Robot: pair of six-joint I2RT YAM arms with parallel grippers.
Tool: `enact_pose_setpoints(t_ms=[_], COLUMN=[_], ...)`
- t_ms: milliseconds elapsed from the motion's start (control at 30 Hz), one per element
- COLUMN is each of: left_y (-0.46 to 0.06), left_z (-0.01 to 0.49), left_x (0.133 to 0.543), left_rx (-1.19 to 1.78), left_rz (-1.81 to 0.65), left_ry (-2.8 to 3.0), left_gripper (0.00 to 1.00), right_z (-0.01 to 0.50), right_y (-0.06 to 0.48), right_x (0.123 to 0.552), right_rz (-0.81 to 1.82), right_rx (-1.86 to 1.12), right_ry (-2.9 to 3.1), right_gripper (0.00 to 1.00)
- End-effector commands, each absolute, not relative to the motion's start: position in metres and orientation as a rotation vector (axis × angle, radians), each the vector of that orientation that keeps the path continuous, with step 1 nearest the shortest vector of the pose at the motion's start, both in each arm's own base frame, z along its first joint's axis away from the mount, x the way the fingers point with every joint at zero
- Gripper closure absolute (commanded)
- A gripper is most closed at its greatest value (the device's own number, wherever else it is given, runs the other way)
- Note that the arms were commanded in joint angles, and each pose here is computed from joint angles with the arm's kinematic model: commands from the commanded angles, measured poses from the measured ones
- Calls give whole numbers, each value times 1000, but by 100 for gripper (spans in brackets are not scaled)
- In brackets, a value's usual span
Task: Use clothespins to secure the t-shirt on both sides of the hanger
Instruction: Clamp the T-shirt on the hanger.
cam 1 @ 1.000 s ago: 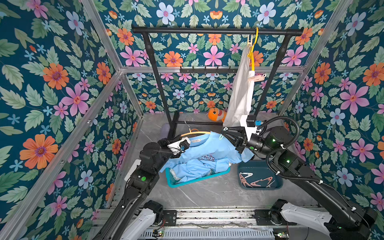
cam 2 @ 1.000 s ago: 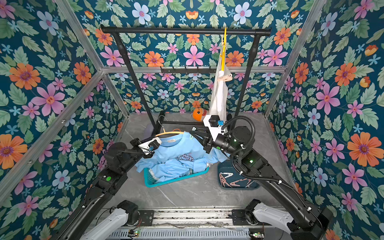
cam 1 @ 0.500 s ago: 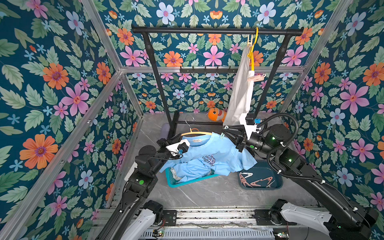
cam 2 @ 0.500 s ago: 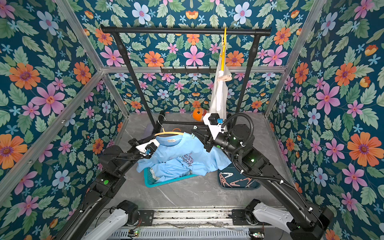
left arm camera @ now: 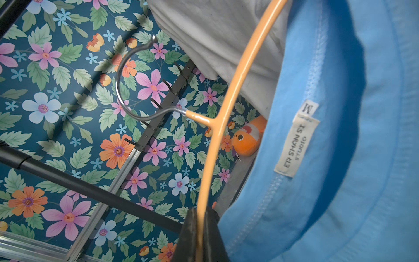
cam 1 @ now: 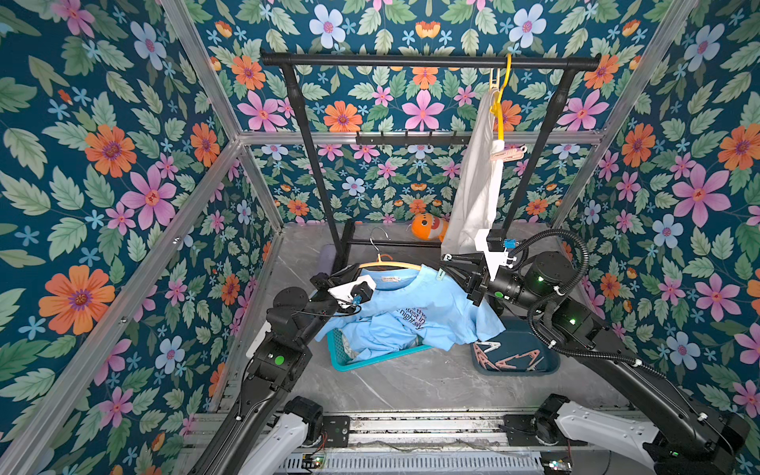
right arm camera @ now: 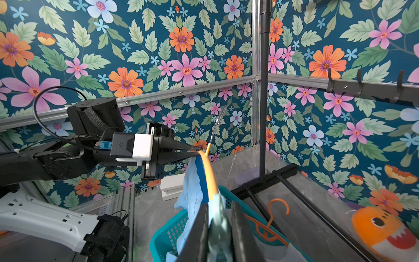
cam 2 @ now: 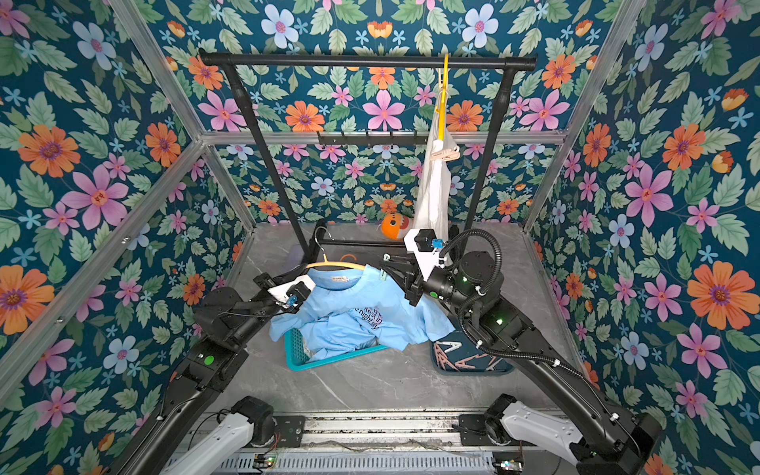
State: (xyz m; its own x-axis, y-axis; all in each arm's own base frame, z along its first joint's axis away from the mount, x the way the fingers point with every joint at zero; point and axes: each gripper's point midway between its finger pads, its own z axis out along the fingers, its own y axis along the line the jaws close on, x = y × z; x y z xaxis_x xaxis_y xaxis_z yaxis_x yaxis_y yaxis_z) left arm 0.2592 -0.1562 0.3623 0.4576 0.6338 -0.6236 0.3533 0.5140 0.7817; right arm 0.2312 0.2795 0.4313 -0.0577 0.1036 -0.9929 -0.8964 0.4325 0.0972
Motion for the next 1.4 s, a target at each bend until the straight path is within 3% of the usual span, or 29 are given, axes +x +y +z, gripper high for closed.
enact_pose_setpoints(t_ms=[0,667,1367], left_y=[-156,-153,-151], left_z=[397,405,419], left_x=[254,251,244], left_rx=[972,915,848], left_rz=[199,190,147], left_ry=[1039,1007,970], left_gripper=[100,100,100], right_z=[434,425,399], right_y=[280,274,283], right_x=[233,238,223], right_rz=[1032,1071,983], right_rx=[-708,-622,-813], right_ry=[1390,1442,1369], right_gripper=[100,100,100])
